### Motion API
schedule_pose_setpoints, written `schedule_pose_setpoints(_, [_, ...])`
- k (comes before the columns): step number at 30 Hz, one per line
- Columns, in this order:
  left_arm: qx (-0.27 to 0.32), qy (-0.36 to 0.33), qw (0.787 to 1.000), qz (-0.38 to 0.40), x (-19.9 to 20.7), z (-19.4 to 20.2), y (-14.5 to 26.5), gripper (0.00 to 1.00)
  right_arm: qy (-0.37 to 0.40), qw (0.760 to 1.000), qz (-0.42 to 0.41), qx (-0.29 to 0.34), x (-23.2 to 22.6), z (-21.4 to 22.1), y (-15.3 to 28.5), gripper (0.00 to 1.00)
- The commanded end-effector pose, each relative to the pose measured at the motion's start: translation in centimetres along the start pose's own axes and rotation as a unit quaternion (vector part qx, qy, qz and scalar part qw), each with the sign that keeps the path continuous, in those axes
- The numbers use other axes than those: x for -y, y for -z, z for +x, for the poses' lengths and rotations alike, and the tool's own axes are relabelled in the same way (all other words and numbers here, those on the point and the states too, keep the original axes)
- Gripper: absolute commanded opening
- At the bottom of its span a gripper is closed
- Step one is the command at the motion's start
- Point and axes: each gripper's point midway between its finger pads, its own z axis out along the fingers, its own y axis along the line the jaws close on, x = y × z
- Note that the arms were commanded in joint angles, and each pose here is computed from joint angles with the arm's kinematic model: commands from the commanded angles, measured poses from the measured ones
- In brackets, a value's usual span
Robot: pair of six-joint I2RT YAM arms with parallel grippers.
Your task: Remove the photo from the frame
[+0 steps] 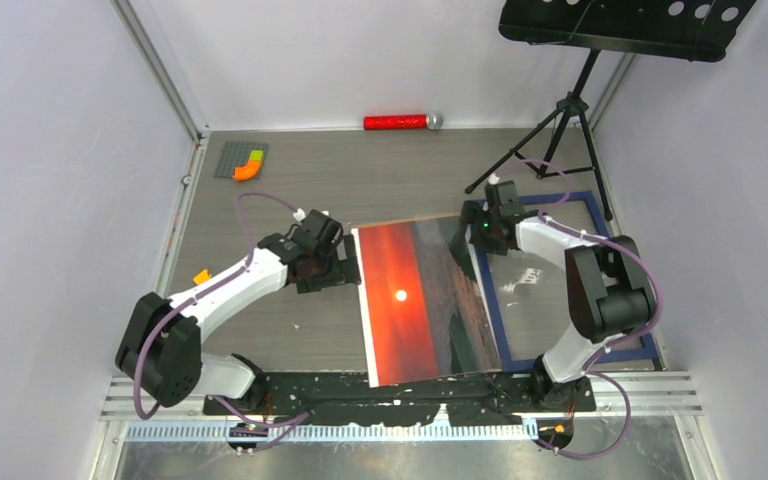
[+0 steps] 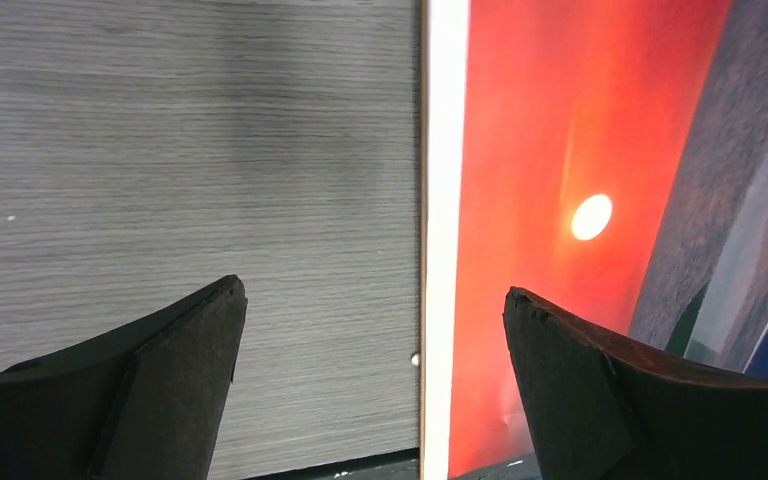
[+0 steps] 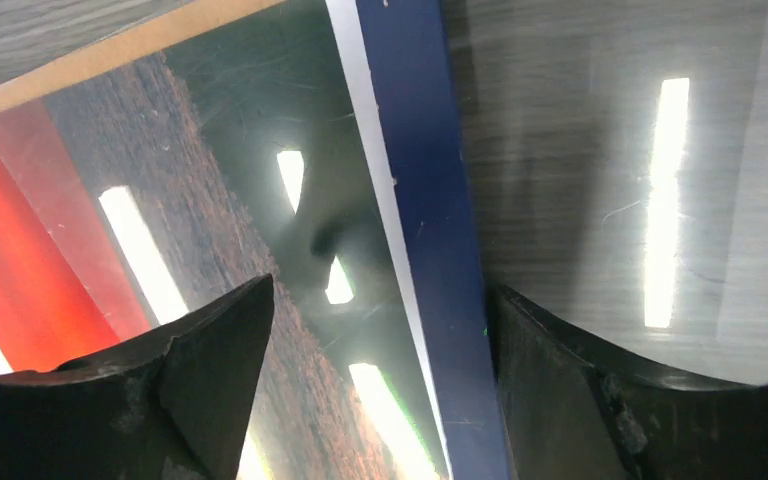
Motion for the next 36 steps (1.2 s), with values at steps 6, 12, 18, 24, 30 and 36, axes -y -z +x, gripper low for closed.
schedule_pose_setpoints(6, [0.029,0.019,0.999,-0.020,-3.6,-0.2,1.6,1.00,0.009,0.983,-0.108,-0.145,-9.9,10.1,-2.3,0.81])
schedule_pose_setpoints(12, [0.007,0.027,0.999,-0.033,-4.4,0.5,-0.1,1.00,0.046,0.994,-0.080,-0.054,-11.0,4.1,-1.5,0.81])
schedule_pose_setpoints(18, [-0.038,0.062,0.997,-0.009,-4.9,2.1,-2.8,1.00,0.159,0.984,-0.062,0.060,-13.0,-1.5,3.7,0.82])
schedule_pose_setpoints(24, [-0.059,0.074,0.995,-0.015,-5.0,2.2,-4.0,0.99,0.343,0.937,-0.028,0.064,-17.1,2.4,4.6,0.82])
schedule_pose_setpoints(30, [-0.057,0.078,0.994,-0.047,-6.4,2.0,-4.5,0.80,0.481,0.875,-0.007,0.053,-21.6,6.9,1.9,0.81])
schedule_pose_setpoints(36, [-0.058,0.075,0.990,-0.102,-7.9,1.5,-4.5,0.65,0.470,0.880,0.058,0.028,-20.1,7.8,-0.2,0.79])
